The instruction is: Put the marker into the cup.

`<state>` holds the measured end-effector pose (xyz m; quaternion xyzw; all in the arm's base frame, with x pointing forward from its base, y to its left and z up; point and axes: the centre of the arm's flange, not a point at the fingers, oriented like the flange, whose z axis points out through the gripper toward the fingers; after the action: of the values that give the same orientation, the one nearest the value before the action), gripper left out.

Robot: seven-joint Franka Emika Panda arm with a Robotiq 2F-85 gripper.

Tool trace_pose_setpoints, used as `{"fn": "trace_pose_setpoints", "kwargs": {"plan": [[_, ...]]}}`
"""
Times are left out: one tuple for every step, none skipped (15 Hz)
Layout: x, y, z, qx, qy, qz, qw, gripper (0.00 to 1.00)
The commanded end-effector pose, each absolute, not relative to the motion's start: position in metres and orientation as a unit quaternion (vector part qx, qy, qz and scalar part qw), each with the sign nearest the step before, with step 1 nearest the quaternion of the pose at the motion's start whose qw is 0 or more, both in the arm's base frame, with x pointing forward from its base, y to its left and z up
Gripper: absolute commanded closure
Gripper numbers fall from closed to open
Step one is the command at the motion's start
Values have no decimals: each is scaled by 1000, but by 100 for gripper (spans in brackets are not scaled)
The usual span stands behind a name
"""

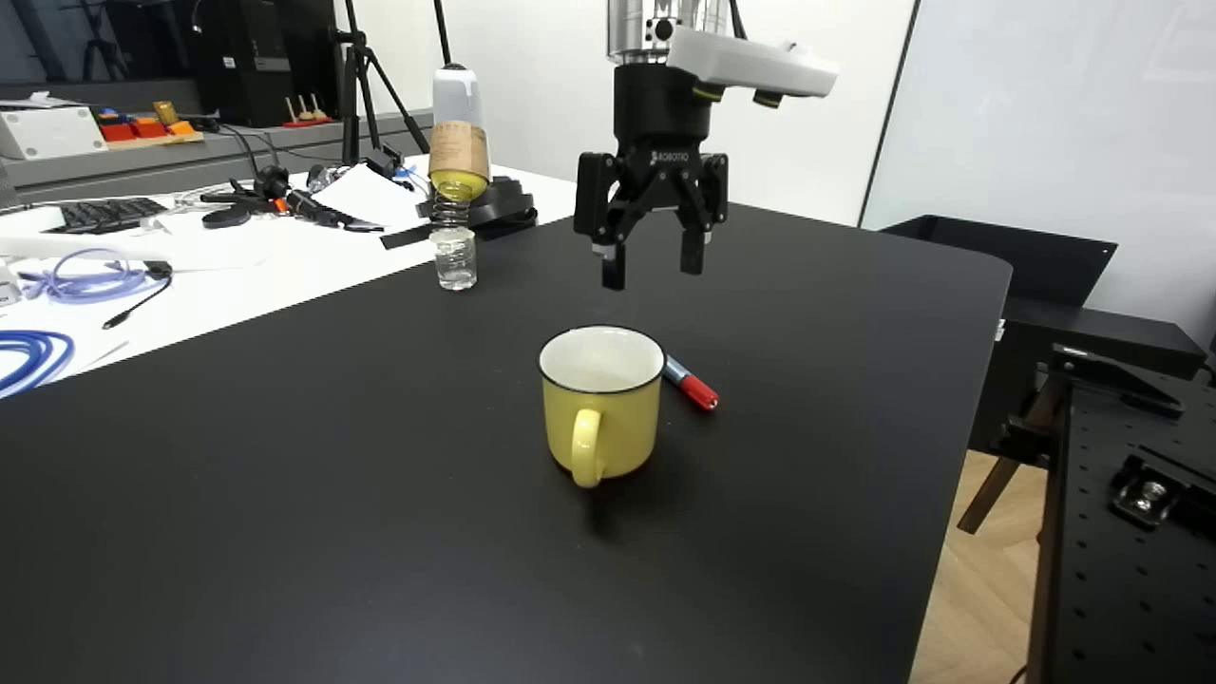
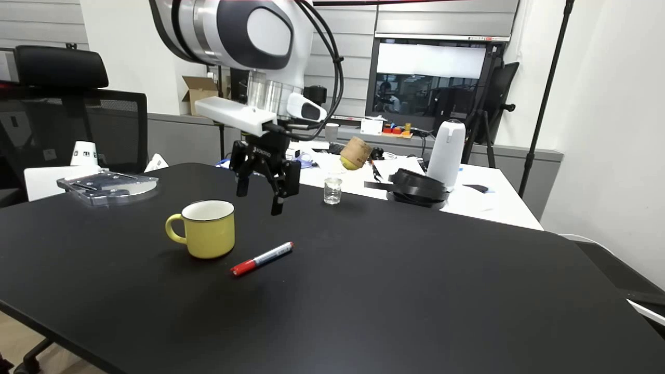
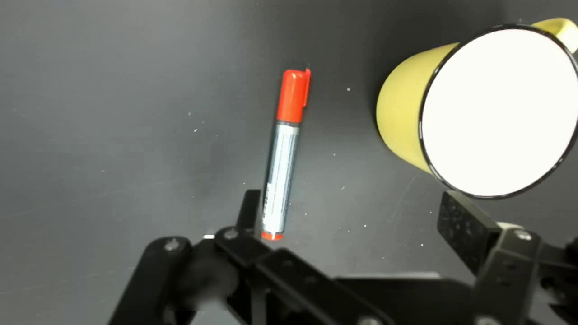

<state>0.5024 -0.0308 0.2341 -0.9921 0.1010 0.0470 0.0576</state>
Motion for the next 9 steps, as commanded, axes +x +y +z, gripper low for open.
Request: {"fn": "trace_pose_setpoints", "kwargs": {"plan": [[503,-30,232,-992,100,48,58,0],[501,-32,231,-992,109,46,53,0],[498,-32,227,-991,112,46,51,0],[494,-33,222,-990,122,46,51,0],[491,-34,216,-990,128,46,47,0],[488,-35,212,-989,135,40,42,0],[485,-36,208,-989,141,34,40,0],[482,-38,204,-988,148,28,37,0],[480,-39,201,-987,157,22,31,0]]}}
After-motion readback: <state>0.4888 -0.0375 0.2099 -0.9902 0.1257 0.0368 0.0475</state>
